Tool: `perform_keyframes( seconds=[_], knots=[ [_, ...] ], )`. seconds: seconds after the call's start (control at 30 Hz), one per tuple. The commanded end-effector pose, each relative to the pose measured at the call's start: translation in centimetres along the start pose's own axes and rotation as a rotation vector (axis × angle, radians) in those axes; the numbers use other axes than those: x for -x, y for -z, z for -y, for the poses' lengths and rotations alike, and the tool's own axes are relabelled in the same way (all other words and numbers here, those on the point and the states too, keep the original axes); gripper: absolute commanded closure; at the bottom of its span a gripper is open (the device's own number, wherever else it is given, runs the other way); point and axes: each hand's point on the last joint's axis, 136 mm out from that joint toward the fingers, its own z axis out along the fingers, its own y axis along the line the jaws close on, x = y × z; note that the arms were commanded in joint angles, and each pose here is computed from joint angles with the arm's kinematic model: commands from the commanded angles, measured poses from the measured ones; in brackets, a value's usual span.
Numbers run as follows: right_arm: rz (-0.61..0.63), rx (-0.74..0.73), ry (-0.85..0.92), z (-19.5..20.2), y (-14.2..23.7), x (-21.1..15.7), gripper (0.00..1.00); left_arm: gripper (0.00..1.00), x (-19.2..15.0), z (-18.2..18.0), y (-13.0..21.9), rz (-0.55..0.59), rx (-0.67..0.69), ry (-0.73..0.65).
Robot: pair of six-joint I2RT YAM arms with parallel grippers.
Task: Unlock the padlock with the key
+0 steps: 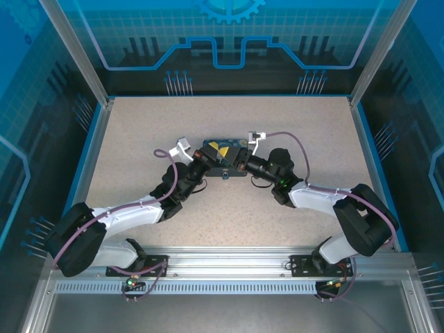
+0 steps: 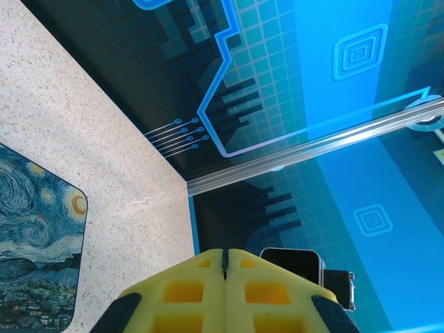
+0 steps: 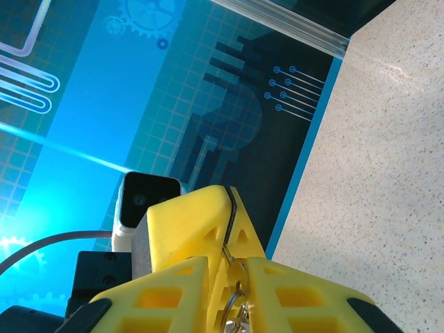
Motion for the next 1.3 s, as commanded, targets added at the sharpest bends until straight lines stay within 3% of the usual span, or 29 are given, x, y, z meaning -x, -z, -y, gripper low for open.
perform_keyframes(
  seconds=[0.0,0.5,1.27],
  knots=[
    [0.008,0.027,0.005,-0.6,0.1,-0.3,0.78,1.0,0.5,1.1,-0.1,0.035,-0.037,0.009],
    [0.005,0.043,0.006,-0.9,-0.3,-0.1,0.88,1.0,0.4,1.2,-0.2,0.037,-0.042,0.012],
    [0.01,0.055,0.006,-1.3,-0.3,0.7,0.86,1.0,-0.1,-0.5,0.4,0.037,-0.022,0.029]
  ],
)
